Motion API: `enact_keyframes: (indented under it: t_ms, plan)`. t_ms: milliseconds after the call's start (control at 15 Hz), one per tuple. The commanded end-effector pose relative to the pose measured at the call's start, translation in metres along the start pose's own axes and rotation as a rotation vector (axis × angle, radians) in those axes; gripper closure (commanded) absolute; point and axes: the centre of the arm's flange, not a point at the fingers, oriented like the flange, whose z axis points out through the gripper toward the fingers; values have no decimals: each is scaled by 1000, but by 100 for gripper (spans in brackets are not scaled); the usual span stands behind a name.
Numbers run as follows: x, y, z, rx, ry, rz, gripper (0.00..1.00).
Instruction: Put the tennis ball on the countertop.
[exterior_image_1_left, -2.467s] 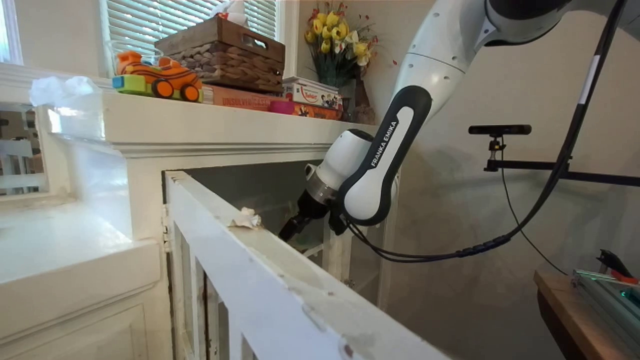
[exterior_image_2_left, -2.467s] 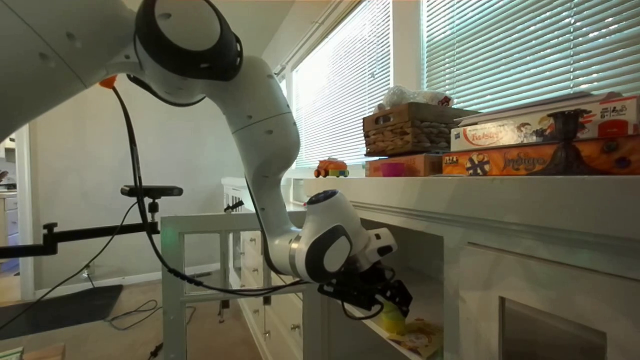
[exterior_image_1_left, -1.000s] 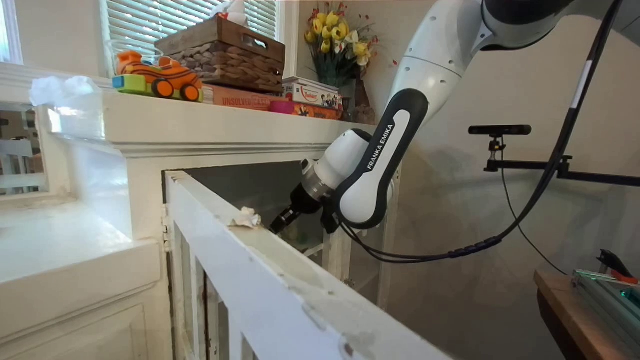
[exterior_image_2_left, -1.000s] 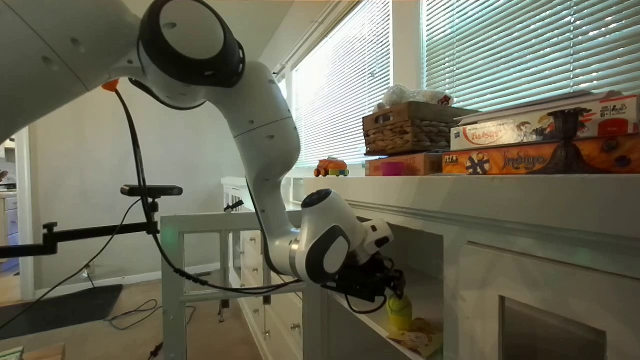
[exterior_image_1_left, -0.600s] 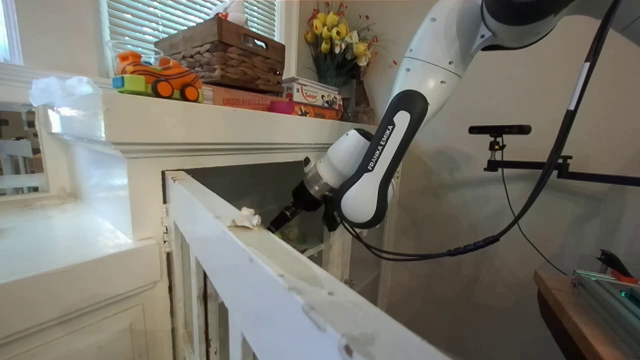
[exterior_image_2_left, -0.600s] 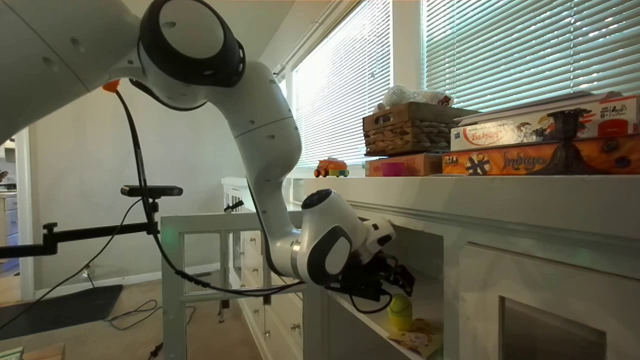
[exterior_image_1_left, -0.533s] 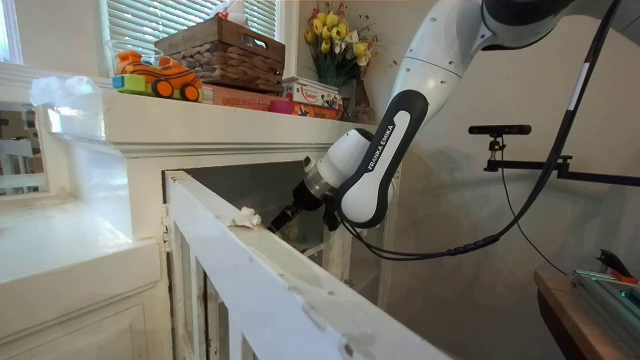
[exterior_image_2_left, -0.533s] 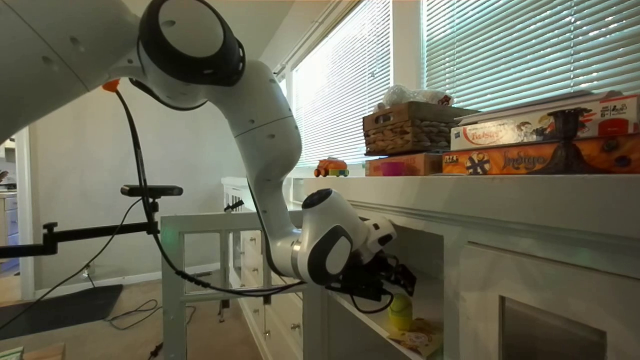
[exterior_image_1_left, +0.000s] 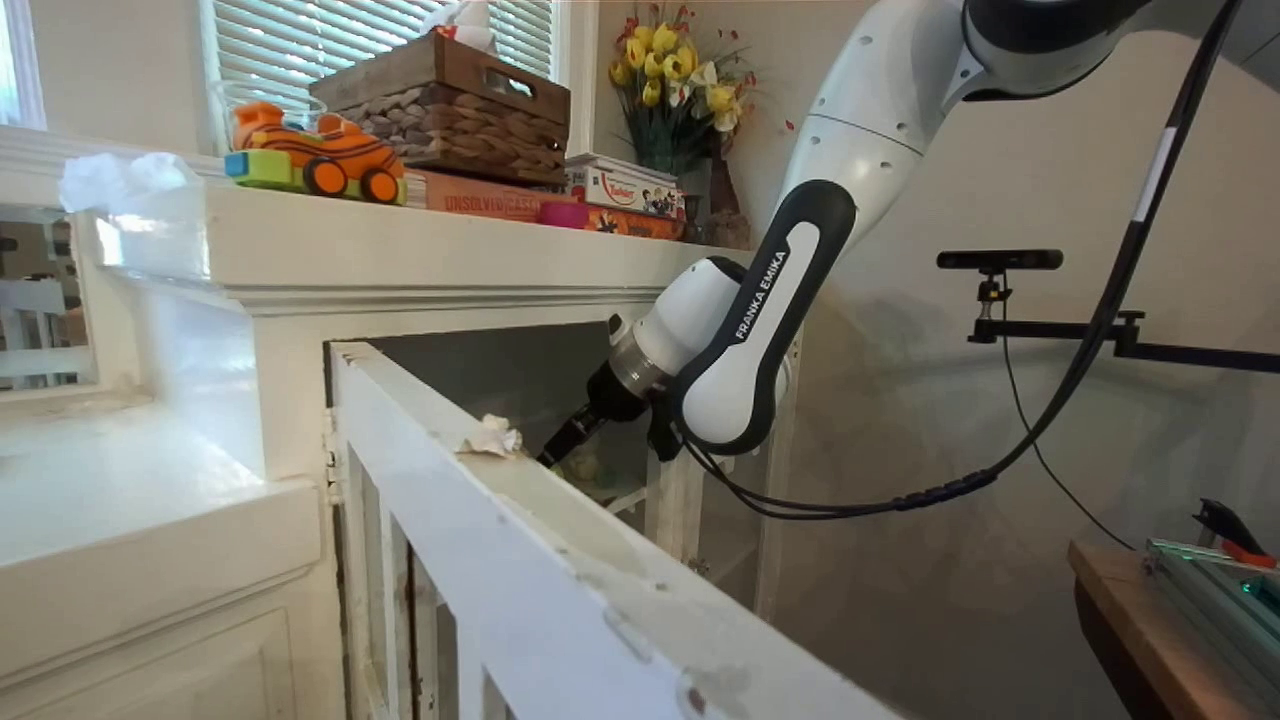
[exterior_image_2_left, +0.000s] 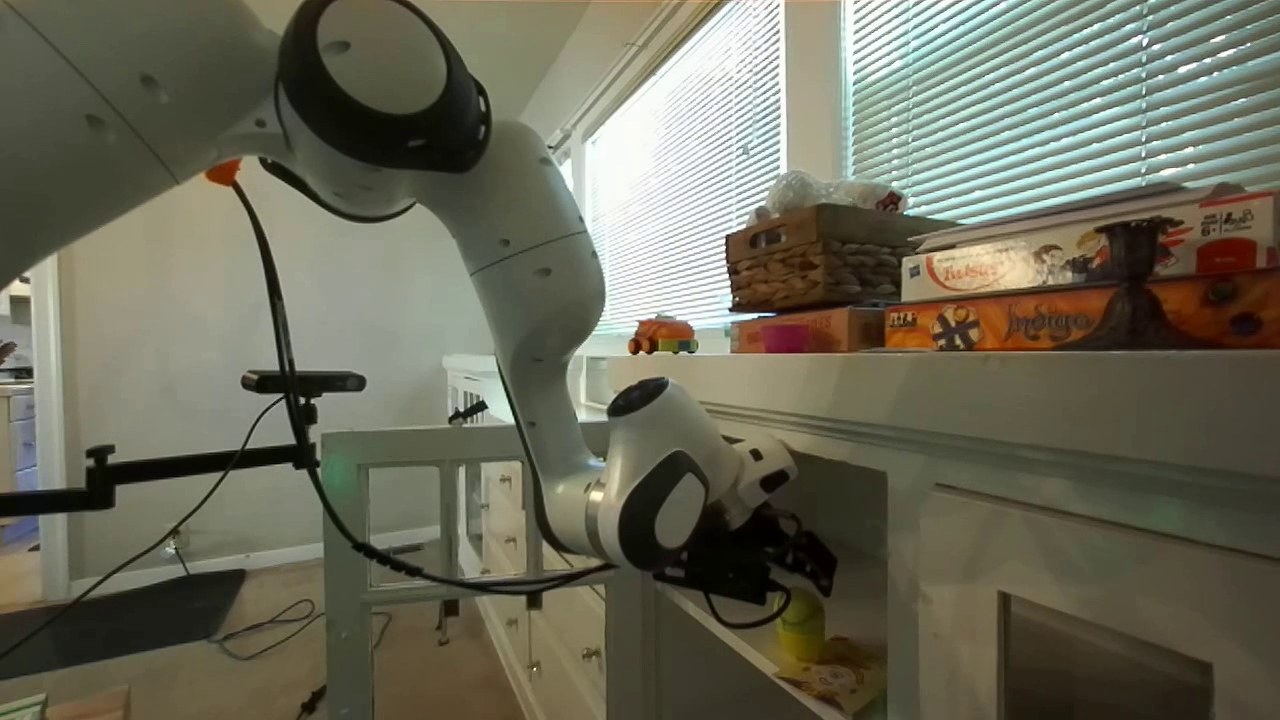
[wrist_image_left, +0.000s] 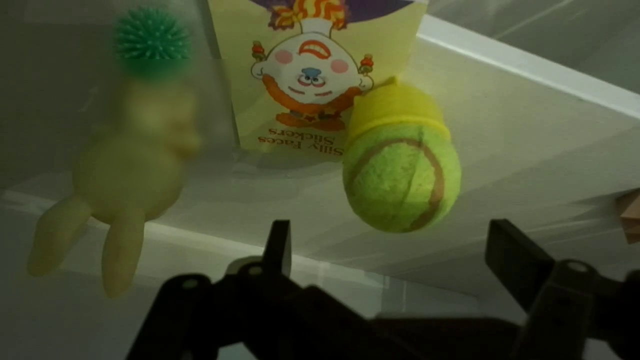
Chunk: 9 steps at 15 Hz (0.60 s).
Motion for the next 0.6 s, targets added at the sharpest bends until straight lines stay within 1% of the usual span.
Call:
enact_keyframes:
  t_ms: [0,267,533]
  plan:
    - [5,-2,12,-9,-18,-4,0]
    - [1,-4,12,-10,-36,-4,0]
    - [-10,-8,10,-8,-29,-5,0]
